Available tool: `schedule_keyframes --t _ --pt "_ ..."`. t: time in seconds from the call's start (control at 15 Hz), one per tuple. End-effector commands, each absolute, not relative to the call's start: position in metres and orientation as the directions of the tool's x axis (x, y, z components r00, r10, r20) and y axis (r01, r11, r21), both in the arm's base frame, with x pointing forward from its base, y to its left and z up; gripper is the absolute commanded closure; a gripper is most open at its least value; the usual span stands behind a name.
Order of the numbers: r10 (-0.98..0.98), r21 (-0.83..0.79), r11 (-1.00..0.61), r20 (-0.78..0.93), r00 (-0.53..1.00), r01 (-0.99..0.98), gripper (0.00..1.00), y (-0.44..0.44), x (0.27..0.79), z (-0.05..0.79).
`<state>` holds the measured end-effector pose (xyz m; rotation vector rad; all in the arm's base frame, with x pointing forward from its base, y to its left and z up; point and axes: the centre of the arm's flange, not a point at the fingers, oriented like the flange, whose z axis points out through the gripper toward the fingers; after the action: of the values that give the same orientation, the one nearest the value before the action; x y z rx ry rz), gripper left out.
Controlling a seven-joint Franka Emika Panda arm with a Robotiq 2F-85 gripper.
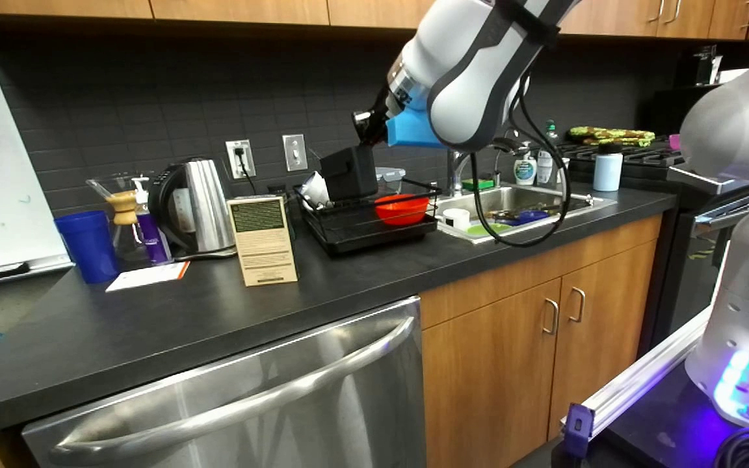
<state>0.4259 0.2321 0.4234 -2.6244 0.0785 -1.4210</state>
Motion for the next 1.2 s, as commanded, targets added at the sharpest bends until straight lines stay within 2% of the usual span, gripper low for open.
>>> schedule_keyframes --t 0.0,0.47,1.13 --pt "-0.177 -0.174 -0.983 0.845 0.505 -0.053 0.99 0.258 0.431 0.413" --pt "-0.248 -0.217 -0.969 0.858 0.45 -0.119 0.99 0.278 0.435 0.408" --pt "-0.219 -0.165 -0.972 0.894 0.391 -0.167 0.99 0.286 0.454 0.388"
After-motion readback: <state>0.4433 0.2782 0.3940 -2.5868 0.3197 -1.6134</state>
